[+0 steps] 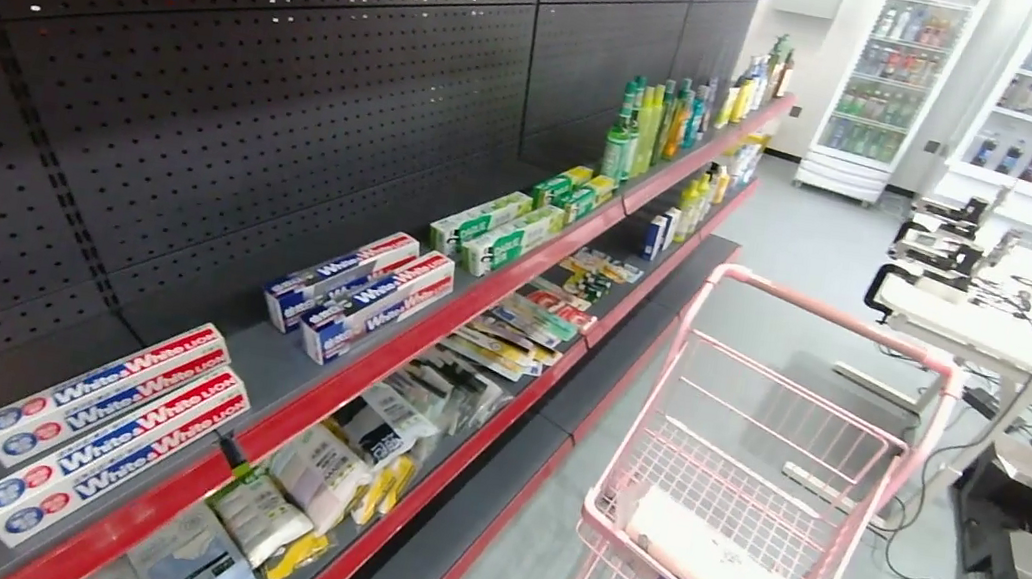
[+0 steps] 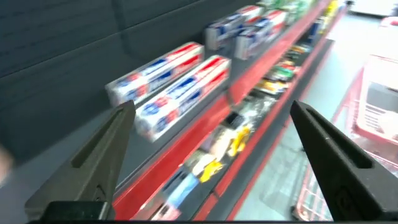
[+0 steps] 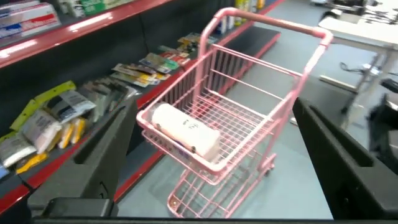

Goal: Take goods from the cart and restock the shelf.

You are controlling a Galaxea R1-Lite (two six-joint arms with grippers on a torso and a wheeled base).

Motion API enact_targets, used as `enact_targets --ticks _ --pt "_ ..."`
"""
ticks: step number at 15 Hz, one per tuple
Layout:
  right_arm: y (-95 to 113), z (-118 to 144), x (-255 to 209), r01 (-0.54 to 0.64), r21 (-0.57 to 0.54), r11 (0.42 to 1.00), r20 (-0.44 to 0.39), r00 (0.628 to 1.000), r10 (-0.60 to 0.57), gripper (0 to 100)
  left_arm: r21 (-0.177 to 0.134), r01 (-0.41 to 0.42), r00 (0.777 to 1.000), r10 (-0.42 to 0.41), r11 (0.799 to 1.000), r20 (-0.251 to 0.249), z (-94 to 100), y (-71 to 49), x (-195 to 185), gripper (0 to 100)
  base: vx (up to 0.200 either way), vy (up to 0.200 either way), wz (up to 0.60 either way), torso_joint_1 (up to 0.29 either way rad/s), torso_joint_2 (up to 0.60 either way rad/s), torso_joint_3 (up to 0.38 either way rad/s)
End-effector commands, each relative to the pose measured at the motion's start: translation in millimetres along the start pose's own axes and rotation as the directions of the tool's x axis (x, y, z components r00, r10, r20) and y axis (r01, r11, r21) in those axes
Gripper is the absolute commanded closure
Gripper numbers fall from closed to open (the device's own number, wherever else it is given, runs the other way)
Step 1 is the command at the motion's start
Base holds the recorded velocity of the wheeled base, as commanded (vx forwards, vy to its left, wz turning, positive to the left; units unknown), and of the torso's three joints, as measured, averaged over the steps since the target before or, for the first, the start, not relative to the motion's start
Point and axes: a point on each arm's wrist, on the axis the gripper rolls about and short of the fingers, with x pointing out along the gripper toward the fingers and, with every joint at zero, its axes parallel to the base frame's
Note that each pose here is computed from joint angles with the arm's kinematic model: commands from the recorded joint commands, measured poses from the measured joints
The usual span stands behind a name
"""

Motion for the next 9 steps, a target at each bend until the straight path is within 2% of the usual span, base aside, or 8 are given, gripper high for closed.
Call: enact_targets --ticks 1,5,9 --pt "0.0 0.0 0.1 -0.001 0.000 1.000 -0.002 1.000 0.001 0 0.000 0.000 1.000 0.000 1.000 -0.001 0.1 0.0 0.1 0 0.000 0.000 -0.60 -0.002 0.00 0.007" --pt "0.0 0.6 0.0 -0.002 0.000 1.000 0.001 1.000 0.002 0 0.000 0.001 1.000 -0.001 1.000 -0.001 0.1 0.0 0.1 0 0.000 0.000 -0.60 0.000 0.00 0.001" --pt "0.1 0.5 0.2 -0.004 -0.002 1.000 -0.003 1.000 0.004 0 -0.002 0.001 1.000 -0.001 1.000 -0.001 0.1 0.0 0.1 0 0.000 0.000 0.00 0.000 0.00 0.000"
